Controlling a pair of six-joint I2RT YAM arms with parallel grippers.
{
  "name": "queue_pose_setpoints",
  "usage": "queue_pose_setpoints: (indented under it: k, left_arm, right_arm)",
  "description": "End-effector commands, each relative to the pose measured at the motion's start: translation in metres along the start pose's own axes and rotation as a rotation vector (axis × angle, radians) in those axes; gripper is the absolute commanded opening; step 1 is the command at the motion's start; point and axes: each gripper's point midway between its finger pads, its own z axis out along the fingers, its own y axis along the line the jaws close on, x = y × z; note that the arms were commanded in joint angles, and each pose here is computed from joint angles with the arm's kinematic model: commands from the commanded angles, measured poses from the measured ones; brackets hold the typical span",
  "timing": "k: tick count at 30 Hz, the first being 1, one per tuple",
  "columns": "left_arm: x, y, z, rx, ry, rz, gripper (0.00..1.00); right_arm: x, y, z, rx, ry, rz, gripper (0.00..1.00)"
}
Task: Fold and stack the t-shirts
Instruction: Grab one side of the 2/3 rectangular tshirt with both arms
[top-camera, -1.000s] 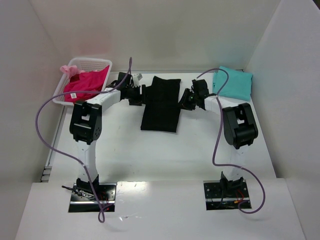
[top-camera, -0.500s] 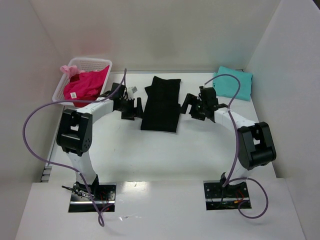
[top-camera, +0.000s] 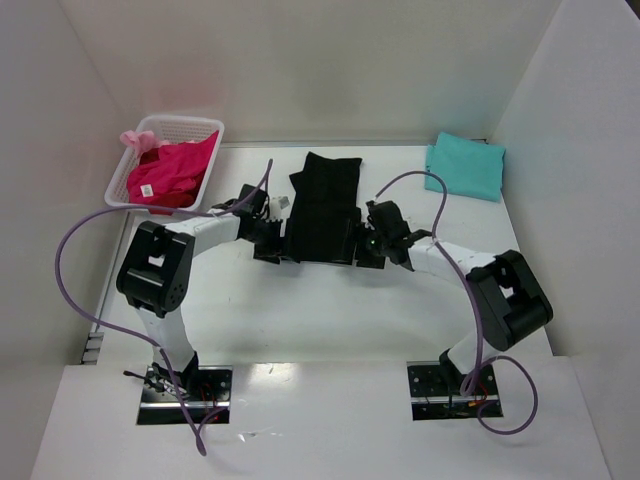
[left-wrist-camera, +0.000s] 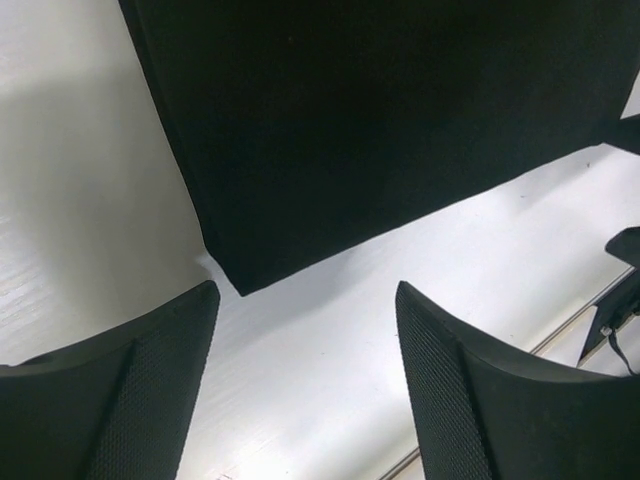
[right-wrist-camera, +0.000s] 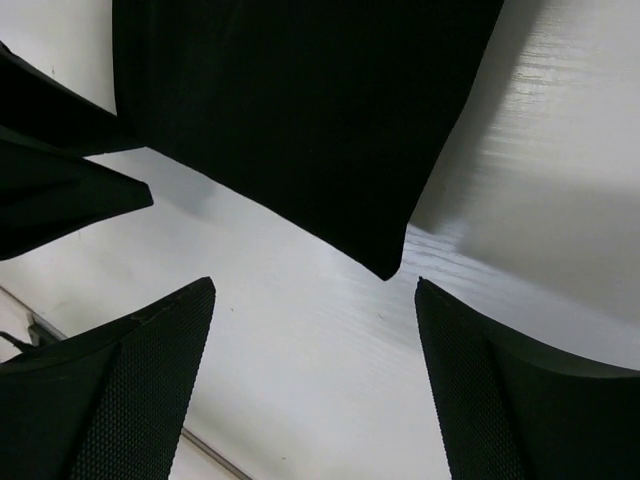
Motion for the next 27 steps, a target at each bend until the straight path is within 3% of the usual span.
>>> queue_pose_setpoints:
  k: [1,16,21,24,27]
  left_arm:
    - [-0.011,-0.011,-0.007,0.034,-0.060,0.019,0.78]
    - [-0.032,-0.001,-0.002,-0.013,-0.105,0.023,0.78]
    - [-0.037,0.003,-0.002,0.011,-0.107,0.005,0.82]
    - [-0.039,0.006,-0.003,0.008,-0.112,-0.002,0.82]
    - [-0.038,0.005,-0.003,0.016,-0.109,-0.001,0.82]
  right_arm:
    - [-0.006,0.003,0.010,-0.003,-0.046,0.012,0.85]
    - [-0.015,-0.007,0.028,0.053,-0.076,0.055,0.64]
    - [-0.017,-0.006,0.036,0.048,-0.082,0.088,0.48]
    - [-0.016,-0.009,0.041,0.056,-0.072,0.099,0.30]
    - [-0.018,-0.011,0.041,0.072,-0.086,0.109,0.18]
